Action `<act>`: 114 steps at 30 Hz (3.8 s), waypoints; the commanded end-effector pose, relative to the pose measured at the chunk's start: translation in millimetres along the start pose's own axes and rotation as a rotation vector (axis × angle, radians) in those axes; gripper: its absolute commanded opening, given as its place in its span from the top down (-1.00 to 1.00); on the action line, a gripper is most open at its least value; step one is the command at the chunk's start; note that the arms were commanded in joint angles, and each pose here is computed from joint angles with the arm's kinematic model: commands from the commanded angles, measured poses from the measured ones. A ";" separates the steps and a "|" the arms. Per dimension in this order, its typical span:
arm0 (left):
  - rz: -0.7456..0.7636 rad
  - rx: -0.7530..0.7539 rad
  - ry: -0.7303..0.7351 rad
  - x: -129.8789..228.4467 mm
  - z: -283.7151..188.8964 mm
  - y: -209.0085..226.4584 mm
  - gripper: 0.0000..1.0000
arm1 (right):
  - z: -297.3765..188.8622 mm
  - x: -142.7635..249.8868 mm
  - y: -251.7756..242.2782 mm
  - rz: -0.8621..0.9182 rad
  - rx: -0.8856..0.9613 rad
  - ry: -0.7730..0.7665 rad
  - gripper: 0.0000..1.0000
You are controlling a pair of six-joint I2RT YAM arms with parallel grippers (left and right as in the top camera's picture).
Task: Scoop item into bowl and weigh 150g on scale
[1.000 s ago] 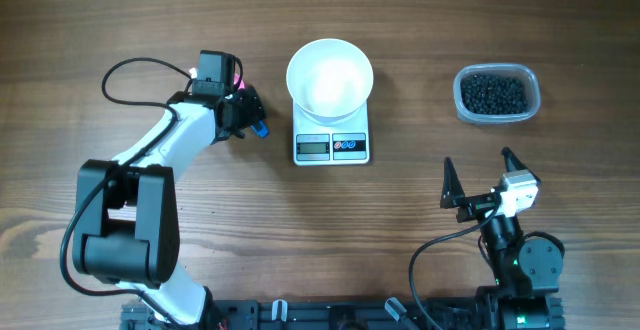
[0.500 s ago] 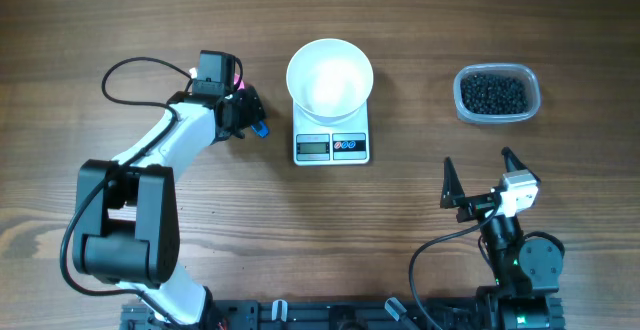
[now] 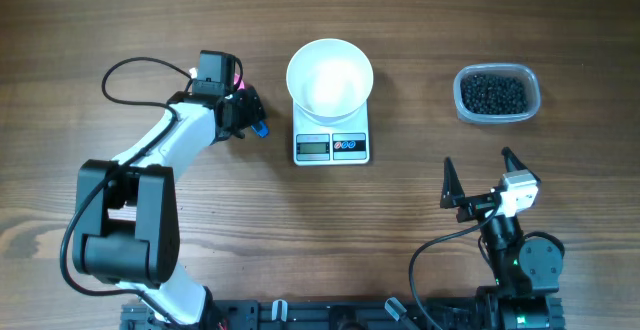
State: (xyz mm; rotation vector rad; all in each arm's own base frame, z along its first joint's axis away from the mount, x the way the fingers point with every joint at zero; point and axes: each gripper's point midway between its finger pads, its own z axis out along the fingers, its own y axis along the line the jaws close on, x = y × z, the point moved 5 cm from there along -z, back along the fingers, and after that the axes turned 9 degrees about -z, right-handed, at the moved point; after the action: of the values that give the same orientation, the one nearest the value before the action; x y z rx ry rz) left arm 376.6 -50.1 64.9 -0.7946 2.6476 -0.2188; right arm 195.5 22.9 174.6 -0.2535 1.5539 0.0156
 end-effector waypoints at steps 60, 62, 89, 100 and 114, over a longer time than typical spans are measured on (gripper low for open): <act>0.014 -0.025 0.002 0.2 3.6 3.8 -0.80 | -0.2 -0.8 -1.7 -0.003 0.014 -0.005 -0.99; 0.014 -0.025 0.002 0.1 3.6 3.9 -0.80 | -0.2 -0.8 -1.8 -0.003 0.015 -0.005 -0.99; 0.014 -0.026 0.002 0.1 3.6 3.9 -0.81 | -0.2 -0.8 -1.8 -0.004 0.015 -0.005 -0.99; 0.014 -0.026 0.002 0.2 3.5 3.9 -0.81 | -0.2 -0.8 -1.8 -0.003 0.015 -0.005 -1.00; 0.014 -0.026 0.002 0.1 3.5 4.0 -0.83 | -0.2 -0.8 -1.7 -0.003 0.014 -0.005 -0.99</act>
State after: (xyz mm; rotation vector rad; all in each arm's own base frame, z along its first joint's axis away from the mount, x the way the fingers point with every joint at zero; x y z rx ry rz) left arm 375.3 -49.9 64.3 -0.7961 2.6547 -0.2147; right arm 195.5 22.9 174.6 -0.2535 1.5539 0.0156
